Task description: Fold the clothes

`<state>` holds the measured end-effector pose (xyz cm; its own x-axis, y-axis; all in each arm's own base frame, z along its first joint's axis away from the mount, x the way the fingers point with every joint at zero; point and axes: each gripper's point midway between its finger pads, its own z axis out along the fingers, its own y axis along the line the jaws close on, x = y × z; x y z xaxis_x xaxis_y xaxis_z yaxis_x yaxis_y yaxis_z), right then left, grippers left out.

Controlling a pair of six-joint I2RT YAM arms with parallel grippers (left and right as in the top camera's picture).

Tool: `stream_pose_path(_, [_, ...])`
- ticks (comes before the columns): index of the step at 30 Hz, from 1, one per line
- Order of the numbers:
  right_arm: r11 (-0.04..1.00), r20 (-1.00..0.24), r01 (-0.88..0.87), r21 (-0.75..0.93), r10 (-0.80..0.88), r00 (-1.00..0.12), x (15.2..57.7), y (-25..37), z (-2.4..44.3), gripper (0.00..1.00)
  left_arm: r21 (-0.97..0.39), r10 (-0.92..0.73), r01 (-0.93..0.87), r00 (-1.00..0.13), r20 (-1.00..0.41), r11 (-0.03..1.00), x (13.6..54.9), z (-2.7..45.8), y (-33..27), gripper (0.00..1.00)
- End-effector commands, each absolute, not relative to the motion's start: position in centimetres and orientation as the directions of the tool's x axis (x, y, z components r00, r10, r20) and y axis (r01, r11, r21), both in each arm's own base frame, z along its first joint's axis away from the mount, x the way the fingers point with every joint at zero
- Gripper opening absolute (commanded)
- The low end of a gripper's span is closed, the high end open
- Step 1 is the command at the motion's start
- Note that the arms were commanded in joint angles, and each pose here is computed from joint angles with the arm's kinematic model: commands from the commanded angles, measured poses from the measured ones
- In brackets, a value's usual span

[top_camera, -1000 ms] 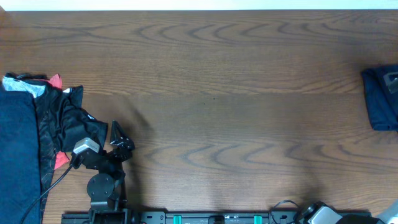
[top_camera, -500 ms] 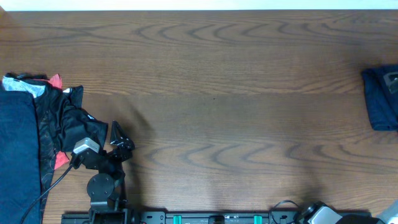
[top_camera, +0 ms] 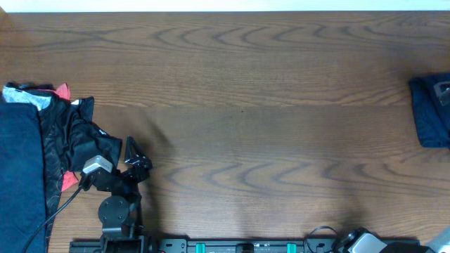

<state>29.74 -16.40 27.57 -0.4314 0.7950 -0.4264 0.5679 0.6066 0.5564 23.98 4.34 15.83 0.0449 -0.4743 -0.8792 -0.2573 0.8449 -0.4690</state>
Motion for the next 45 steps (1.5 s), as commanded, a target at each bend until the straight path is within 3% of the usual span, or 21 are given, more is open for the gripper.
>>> stream_pose_path(1, [0.606, -0.423, 0.561, 0.564, 0.796, -0.434, 29.8, -16.0, 27.7, 0.99, -0.439, -0.460, -0.294, 0.000, -0.888, 0.849, 23.9, 14.1, 4.6, 0.80])
stream_pose_path(10, [0.622, -0.442, 0.630, 0.465, 0.780, -0.444, 29.8, -16.9, 26.3, 0.99, -0.439, -0.460, -0.294, 0.000, -0.888, 0.849, 23.9, 14.1, 4.6, 0.80])
stream_pose_path(16, [0.746, -0.479, 0.545, 0.382, 0.665, -0.574, 32.1, -11.9, 26.1, 0.99, -0.439, -0.460, -0.294, 0.000, -0.888, 0.849, 23.9, 14.1, 4.6, 0.80])
stream_pose_path(24, [0.925, -0.643, 0.359, 0.123, 0.350, -0.681, 35.5, -3.1, 27.2, 0.99, -0.440, -0.460, -0.294, 0.000, -0.888, 0.849, 23.9, 14.1, 4.6, 0.80])
stream_pose_path(28, [0.970, -0.745, 0.216, 0.115, 0.228, -0.627, 37.2, 2.6, 29.9, 0.99, -0.439, -0.460, -0.294, 0.000, -0.888, 0.849, 23.9, 14.1, 4.6, 0.81])
stream_pose_path(33, [0.973, -0.814, 0.067, 0.222, 0.223, -0.536, 37.0, 6.2, 33.9, 0.99, -0.440, -0.460, -0.294, 0.000, -0.888, 0.849, 23.9, 14.1, 4.6, 0.80])
stream_pose_path(40, [0.964, -0.886, 0.038, 0.262, 0.256, -0.386, 32.1, 4.8, 38.8, 0.99, -0.440, -0.460, -0.294, 0.000, -0.888, 0.849, 23.9, 14.1, 4.6, 0.80])
stream_pose_path(45, [0.959, -0.916, 0.027, 0.281, 0.277, -0.291, 27.5, 3.4, 38.3, 0.99, -0.440, -0.460, -0.294, 0.000, -0.888, 0.849, 23.9, 14.1, 4.6, 0.80])
